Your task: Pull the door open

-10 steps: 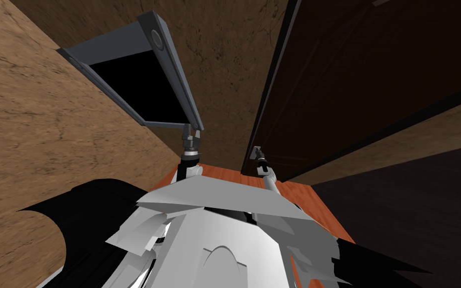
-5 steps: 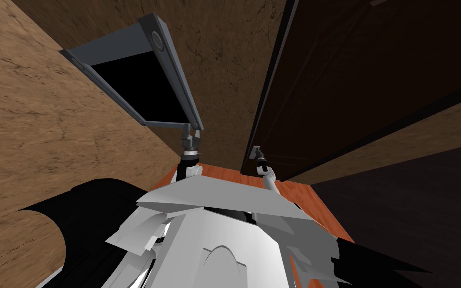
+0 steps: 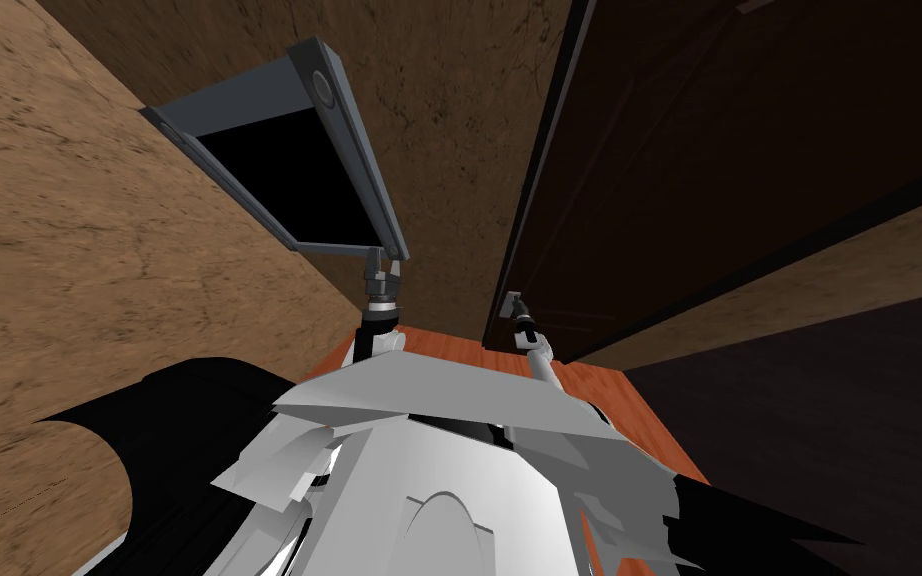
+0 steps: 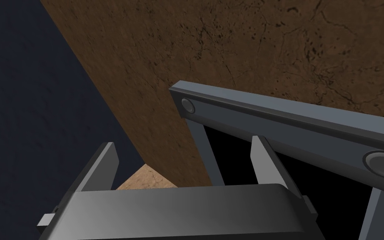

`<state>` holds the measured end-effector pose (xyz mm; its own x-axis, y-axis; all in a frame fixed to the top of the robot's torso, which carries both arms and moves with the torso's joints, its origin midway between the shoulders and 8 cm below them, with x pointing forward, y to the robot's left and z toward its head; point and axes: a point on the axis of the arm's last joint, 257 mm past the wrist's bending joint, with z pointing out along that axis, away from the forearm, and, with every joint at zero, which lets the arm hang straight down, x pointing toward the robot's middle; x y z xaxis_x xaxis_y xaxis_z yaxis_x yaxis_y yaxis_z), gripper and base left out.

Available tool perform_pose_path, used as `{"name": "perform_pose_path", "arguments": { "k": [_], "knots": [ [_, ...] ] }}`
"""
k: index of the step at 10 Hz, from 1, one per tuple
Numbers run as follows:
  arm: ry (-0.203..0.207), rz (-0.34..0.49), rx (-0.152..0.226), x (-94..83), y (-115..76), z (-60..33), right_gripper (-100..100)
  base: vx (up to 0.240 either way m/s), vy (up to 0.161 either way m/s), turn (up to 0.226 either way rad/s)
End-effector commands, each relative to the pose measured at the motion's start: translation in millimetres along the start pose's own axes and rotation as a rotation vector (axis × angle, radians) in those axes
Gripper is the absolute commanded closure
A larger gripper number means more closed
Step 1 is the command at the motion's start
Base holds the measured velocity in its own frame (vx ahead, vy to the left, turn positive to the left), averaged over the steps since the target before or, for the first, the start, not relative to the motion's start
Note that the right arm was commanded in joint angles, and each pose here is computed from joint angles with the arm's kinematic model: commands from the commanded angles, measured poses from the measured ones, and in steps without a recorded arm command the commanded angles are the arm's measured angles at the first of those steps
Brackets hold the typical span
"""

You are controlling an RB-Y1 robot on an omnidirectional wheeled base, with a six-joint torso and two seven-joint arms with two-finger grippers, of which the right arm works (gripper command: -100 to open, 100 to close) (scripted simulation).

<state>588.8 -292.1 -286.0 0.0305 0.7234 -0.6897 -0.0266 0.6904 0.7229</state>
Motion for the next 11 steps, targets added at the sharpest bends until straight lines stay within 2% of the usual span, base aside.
{"name": "perform_pose_path", "arguments": {
  "k": [1, 4, 5, 11],
  "knots": [
    [0.038, 0.027, -0.006, 29.2, 7.8, -5.7, 100, 0.001, -0.002, -0.034],
    [0.033, 0.026, -0.011, 26.8, 10.2, -4.7, 100, 0.007, -0.002, 0.005],
    [0.038, 0.075, -0.005, 29.2, 7.4, -4.5, 100, -0.027, -0.01, 0.028],
    [0.038, 0.075, -0.005, 29.2, 7.4, -4.5, 100, -0.005, -0.002, 0.005]
  ]
}}
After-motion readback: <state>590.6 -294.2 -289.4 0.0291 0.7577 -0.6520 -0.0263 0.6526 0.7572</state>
